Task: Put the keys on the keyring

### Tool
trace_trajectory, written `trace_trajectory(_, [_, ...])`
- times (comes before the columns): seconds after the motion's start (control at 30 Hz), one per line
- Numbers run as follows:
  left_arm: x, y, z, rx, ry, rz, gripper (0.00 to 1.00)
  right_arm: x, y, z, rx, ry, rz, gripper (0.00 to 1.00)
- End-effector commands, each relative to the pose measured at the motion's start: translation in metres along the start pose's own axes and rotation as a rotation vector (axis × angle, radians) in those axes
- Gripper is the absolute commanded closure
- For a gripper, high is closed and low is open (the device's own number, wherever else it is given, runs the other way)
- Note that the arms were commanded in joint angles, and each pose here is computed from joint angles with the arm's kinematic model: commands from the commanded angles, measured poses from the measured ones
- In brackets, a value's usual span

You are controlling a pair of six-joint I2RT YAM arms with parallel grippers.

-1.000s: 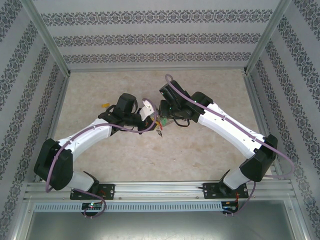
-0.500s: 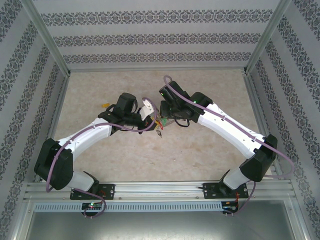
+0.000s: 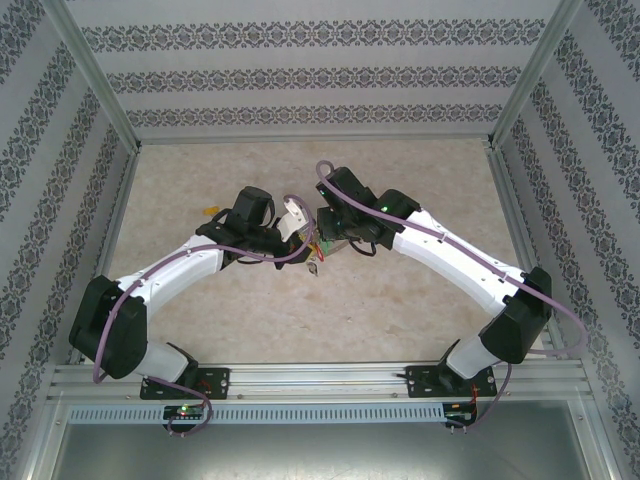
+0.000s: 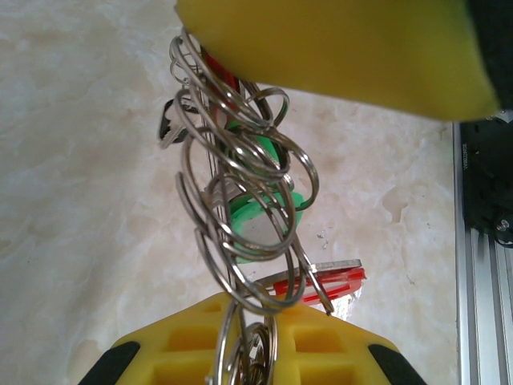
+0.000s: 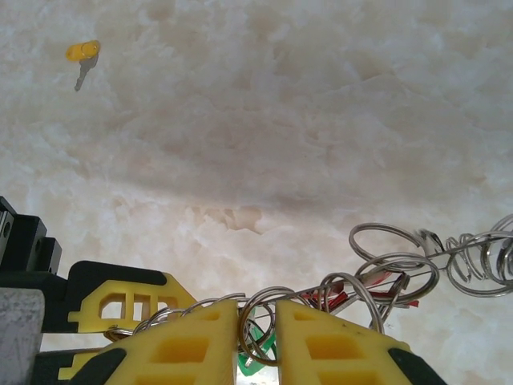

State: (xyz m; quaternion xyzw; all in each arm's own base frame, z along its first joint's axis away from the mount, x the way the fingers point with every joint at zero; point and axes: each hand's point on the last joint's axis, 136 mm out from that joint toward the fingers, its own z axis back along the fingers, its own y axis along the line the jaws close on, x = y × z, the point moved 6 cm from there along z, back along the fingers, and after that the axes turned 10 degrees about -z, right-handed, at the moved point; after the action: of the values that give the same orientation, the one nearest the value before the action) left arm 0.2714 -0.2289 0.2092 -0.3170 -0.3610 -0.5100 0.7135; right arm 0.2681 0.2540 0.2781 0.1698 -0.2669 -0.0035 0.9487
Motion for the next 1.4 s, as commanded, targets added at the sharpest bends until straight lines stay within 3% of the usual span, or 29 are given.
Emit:
trace_trajectory(0.0, [0.027,0.003,0.012,0.007,-0.082,-0.07,1.0,-0.004,-0.016,-0.002,-0.095,-0.005,0.085,0.82])
trace_trajectory(0.93, [0.018,0.004,0.014,0.047,-0.016,-0.092,1.0,0.01,-0.036,0.015,-0.235,-0.094,0.253,0.86])
trace_trajectory(1.17, [0.018,0.004,0.015,0.053,-0.029,-0.089,1.0,0.005,-0.033,0.013,-0.148,-0.07,0.191,0.84])
trace_trajectory(1.37, [0.018,0.004,0.014,0.052,-0.039,-0.081,1.0,0.016,-0.036,0.04,-0.019,-0.097,0.033,0.8])
